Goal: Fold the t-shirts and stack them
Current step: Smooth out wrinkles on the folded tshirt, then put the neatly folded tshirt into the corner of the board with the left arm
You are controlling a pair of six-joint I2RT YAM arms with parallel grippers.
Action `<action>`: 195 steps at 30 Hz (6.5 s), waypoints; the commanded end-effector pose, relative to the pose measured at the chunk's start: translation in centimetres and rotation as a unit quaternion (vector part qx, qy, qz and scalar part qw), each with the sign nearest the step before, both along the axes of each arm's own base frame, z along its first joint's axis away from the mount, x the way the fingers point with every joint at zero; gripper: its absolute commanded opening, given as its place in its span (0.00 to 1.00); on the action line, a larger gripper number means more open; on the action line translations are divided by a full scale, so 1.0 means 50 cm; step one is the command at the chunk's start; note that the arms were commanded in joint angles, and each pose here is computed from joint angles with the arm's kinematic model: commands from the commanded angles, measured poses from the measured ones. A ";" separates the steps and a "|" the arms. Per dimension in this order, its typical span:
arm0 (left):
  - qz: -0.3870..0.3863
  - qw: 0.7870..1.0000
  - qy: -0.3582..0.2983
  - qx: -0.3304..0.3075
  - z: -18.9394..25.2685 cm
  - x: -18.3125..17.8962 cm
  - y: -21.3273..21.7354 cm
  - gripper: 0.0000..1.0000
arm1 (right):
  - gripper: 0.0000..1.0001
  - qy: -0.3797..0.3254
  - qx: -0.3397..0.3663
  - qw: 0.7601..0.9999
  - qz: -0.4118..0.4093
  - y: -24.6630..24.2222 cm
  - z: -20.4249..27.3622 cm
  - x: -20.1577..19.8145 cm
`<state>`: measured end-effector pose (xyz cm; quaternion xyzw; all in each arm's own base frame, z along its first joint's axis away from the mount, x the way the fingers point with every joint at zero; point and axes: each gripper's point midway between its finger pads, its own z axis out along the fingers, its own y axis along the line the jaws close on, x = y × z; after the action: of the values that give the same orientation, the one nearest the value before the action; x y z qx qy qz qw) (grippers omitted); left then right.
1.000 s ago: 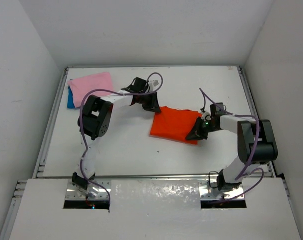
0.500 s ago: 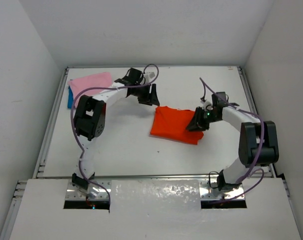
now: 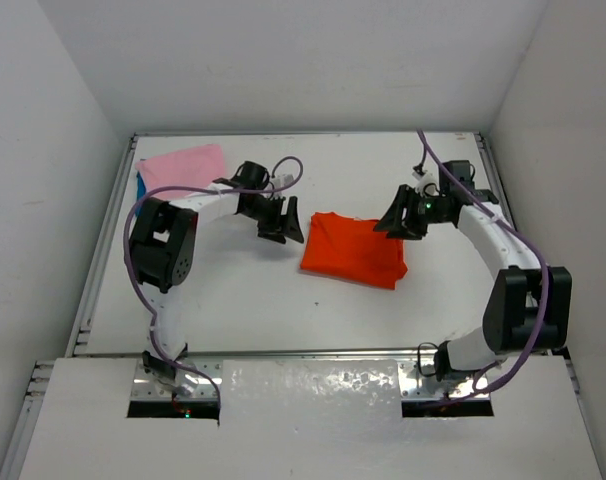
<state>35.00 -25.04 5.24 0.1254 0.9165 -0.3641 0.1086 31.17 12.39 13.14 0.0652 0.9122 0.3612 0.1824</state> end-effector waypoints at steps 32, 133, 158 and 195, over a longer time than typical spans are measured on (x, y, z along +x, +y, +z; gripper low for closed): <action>0.011 1.000 0.011 -0.011 -0.080 -0.001 -0.160 0.66 | 0.48 -0.050 -0.001 0.998 -0.022 -0.041 0.079 0.025; 0.479 0.856 -0.190 0.026 0.331 0.328 0.731 0.82 | 0.44 -0.013 0.003 0.999 -0.038 -0.050 0.033 0.028; 0.399 0.871 -0.271 -0.092 0.414 0.401 0.657 0.00 | 0.44 -0.014 -0.009 0.999 -0.040 -0.058 0.020 0.042; 0.430 0.859 -0.278 0.010 0.377 0.368 0.641 0.96 | 0.71 -0.023 -0.011 0.998 -0.055 -0.061 0.050 0.050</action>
<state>55.42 10.02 23.86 -0.2102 0.7822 -0.2400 0.5351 33.15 9.50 12.99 0.1135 0.9141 0.3410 0.1876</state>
